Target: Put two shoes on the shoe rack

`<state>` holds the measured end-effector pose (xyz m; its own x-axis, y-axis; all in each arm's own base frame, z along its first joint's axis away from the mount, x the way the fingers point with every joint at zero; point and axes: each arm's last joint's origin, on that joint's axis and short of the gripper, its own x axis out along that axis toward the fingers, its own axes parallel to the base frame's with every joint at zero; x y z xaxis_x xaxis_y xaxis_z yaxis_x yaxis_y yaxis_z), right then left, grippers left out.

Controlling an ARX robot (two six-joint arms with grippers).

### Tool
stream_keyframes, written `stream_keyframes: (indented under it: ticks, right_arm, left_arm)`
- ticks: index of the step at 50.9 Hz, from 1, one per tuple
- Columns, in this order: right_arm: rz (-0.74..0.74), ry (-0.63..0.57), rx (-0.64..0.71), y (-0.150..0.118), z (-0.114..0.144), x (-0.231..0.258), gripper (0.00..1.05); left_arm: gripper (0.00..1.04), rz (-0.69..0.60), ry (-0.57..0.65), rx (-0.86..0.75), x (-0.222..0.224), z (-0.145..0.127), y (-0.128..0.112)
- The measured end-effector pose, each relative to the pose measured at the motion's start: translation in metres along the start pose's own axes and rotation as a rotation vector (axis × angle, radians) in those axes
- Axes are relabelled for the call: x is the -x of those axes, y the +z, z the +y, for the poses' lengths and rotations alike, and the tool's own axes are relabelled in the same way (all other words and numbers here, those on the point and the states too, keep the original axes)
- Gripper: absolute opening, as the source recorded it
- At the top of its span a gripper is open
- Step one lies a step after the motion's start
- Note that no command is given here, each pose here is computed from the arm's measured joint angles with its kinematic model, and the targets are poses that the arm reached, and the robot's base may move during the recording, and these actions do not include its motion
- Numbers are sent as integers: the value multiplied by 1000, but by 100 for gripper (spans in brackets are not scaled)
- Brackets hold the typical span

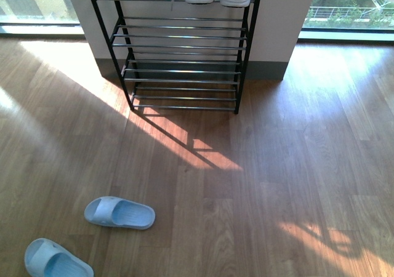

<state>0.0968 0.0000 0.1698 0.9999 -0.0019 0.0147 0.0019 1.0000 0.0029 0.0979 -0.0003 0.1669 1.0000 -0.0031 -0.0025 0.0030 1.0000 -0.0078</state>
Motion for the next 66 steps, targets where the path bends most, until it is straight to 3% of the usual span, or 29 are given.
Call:
stream_keyframes:
  ticks: [66]
  right_arm:
    - [0, 4, 0, 0, 0, 0, 96]
  left_arm:
    - [95, 0, 2, 0, 0, 0, 0]
